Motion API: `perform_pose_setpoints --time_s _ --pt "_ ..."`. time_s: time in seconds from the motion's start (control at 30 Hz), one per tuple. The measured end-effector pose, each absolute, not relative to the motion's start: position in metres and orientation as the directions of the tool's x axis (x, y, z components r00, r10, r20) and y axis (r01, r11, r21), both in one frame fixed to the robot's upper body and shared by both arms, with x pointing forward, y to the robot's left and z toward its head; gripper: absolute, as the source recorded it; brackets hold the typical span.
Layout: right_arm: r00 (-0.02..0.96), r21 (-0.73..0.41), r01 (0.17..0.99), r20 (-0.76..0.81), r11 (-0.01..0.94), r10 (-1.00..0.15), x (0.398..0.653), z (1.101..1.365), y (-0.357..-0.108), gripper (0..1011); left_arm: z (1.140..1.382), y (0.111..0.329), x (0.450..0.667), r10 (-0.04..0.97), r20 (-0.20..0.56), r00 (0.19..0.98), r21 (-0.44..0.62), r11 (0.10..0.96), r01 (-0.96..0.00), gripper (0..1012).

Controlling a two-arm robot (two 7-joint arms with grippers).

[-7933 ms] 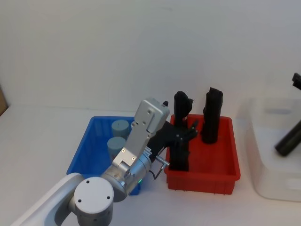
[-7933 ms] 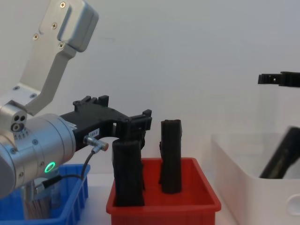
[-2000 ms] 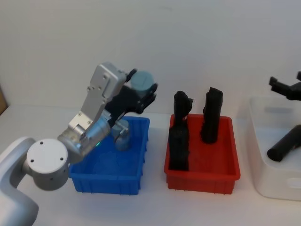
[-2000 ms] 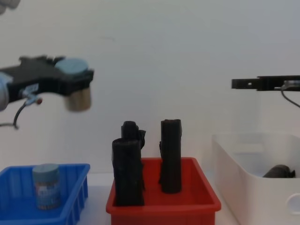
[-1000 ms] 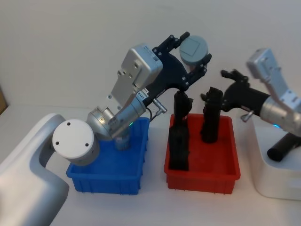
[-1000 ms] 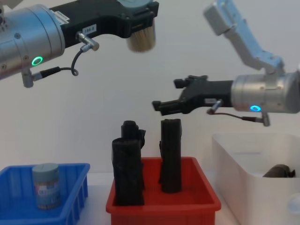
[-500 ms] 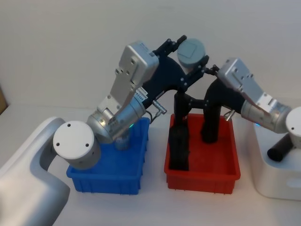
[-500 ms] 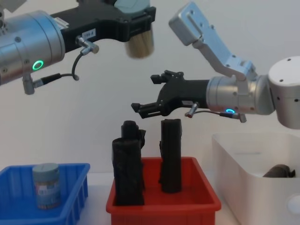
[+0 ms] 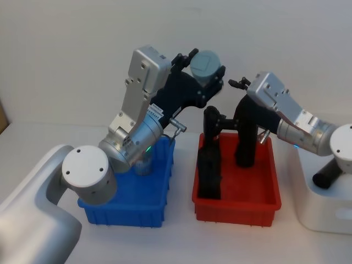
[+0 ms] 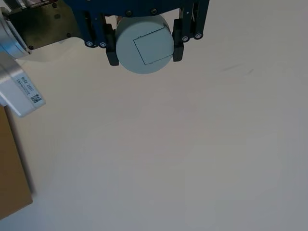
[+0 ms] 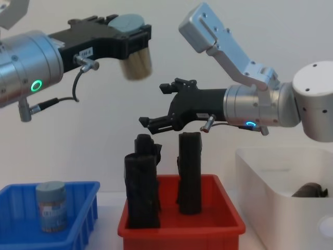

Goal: Pick the cotton swabs from the blue box and place them into the white box.

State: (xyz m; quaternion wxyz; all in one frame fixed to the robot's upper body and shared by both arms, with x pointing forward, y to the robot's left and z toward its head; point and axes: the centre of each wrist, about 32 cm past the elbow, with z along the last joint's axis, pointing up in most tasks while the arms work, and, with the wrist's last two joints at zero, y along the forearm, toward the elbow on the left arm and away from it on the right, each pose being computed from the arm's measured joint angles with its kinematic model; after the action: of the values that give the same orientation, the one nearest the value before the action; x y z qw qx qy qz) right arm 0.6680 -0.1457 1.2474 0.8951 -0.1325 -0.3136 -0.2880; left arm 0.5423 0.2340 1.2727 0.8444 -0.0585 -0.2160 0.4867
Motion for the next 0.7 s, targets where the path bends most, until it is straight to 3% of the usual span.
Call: perform_pose_setpoints --time_s 0.7 --pt "0.776 -0.107 0.538 0.450 0.836 -0.442 0.667 1.271 -0.157 1001 1.258 0.233 0.553 0.880 0.252 0.402 -0.298 0.466 -0.833 681"
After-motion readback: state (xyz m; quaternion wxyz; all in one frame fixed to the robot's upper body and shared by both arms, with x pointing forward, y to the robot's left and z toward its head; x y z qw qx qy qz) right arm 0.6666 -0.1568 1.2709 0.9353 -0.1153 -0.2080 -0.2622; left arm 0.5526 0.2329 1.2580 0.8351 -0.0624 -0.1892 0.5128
